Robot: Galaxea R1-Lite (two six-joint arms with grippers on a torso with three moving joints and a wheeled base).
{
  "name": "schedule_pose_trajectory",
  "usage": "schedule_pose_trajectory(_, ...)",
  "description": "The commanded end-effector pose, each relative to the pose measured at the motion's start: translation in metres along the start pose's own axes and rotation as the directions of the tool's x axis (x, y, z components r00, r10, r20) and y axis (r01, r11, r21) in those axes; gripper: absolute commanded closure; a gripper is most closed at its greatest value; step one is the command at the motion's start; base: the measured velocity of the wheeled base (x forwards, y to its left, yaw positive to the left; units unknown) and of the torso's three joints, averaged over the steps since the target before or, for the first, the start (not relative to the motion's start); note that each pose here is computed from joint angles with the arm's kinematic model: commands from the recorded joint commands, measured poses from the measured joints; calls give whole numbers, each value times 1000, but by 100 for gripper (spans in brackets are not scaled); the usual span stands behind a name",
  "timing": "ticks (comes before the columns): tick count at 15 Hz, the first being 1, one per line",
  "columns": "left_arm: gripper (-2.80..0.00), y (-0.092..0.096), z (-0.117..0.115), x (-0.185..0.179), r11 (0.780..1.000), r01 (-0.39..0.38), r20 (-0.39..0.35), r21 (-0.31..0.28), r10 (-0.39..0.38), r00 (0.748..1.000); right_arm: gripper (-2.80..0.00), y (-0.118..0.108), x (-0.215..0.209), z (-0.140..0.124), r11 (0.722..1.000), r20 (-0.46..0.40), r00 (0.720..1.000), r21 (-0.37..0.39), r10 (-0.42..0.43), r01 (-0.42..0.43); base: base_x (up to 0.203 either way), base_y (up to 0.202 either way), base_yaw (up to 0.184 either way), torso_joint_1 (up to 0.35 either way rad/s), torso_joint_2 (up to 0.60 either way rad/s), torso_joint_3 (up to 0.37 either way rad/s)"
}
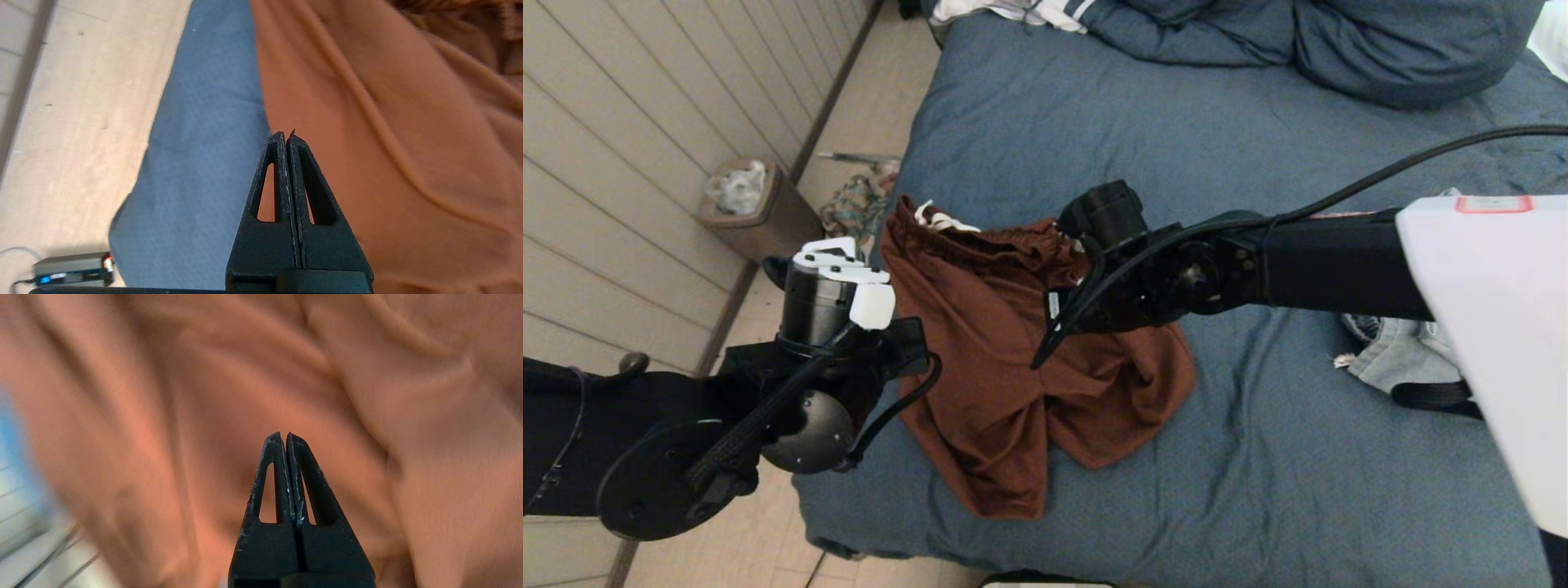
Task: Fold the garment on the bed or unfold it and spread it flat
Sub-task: Unford the brown shorts
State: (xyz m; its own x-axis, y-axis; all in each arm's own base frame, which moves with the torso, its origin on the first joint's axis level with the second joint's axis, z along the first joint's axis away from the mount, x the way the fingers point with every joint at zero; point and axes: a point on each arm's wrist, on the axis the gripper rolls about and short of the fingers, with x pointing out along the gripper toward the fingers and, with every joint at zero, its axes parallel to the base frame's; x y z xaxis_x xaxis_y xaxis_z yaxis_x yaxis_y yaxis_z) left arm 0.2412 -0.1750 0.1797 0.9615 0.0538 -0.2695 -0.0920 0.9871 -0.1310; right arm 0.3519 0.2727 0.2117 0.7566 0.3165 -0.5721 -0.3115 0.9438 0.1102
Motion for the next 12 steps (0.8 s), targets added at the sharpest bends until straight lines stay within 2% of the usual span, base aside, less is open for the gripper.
schedule_pose_trajectory(1, 0, 5, 2, -8, 999, 40, -5, -14, -40, 999, 0, 12, 43, -18, 994, 23, 997, -79, -75, 76, 0, 0, 0, 0, 0, 0)
schedule_pose_trajectory(3, 0, 6, 3, -9, 998, 46, -5, -31, -46, 999, 0, 20, 56, -18, 984, 140, 978, -71, -152, 163, 0, 0, 0, 0, 0, 0)
schedule_pose_trajectory(5, 0, 6, 3, -9, 998, 47, -6, -31, -47, 999, 0, 24, 58, -11, 982, 241, 955, -35, -174, 188, 0, 0, 0, 0, 0, 0)
schedule_pose_trajectory(7, 0, 5, -1, -7, 999, 43, -15, -27, -43, 999, 0, 21, 37, 4, 981, 286, 940, -5, -185, 194, 0, 0, 0, 0, 0, 0)
schedule_pose_trajectory(9, 0, 4, -4, -4, 999, 38, -26, -24, -39, 999, 0, 14, -1, 16, 982, 290, 940, 0, -180, 188, 0, 0, 0, 0, 0, 0)
schedule_pose_trajectory(12, 0, 2, -12, 1, 999, 32, -46, -9, -33, 998, 0, -2, -67, 9, 991, 187, 974, -27, -126, 133, 0, 0, 0, 0, 0, 0)
